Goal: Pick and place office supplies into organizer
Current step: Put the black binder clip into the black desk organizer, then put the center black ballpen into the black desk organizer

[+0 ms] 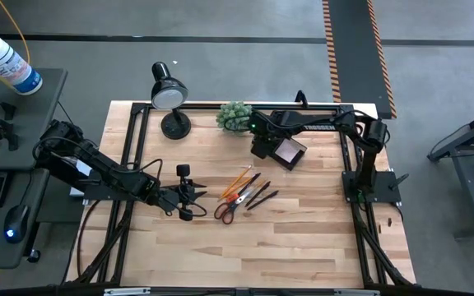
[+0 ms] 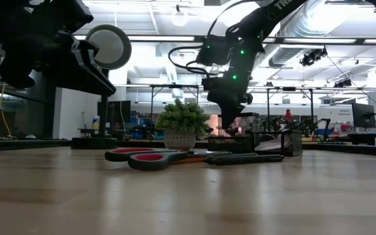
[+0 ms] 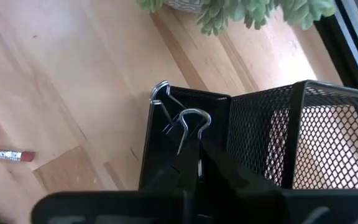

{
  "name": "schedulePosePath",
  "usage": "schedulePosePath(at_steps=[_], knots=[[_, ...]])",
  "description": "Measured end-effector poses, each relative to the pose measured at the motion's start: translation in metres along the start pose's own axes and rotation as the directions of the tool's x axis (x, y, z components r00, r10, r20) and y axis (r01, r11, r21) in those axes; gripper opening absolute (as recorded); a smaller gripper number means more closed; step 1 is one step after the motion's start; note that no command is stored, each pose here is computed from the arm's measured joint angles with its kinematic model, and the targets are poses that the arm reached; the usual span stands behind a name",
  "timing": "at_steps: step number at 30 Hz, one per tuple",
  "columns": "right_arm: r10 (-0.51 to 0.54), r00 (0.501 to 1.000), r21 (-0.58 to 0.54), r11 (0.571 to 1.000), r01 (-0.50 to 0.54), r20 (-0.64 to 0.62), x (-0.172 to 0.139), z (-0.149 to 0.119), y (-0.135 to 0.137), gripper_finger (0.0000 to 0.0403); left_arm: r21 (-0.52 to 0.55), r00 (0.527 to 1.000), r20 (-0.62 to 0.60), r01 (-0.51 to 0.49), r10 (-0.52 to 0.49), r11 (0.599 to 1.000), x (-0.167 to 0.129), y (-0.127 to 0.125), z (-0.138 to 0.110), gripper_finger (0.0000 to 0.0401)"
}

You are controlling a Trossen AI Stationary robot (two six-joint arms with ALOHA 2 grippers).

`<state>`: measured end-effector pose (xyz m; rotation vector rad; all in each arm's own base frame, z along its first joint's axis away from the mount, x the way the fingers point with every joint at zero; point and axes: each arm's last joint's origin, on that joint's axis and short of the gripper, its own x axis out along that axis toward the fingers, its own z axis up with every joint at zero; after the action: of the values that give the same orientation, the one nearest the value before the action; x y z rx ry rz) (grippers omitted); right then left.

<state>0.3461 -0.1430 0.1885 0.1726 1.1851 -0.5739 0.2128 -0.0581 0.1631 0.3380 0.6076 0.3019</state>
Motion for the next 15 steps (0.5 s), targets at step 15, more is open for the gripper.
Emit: schedulePosePath(at_steps=[15], knots=[[0.044, 0.999, -0.063, 0.997, -0.043, 0.026, -0.011, 0.006, 0.017, 0.0073, 0.000, 1.000, -0.001, 0.000, 0.000, 1.000, 0.000, 0.000, 0.000, 0.0067]])
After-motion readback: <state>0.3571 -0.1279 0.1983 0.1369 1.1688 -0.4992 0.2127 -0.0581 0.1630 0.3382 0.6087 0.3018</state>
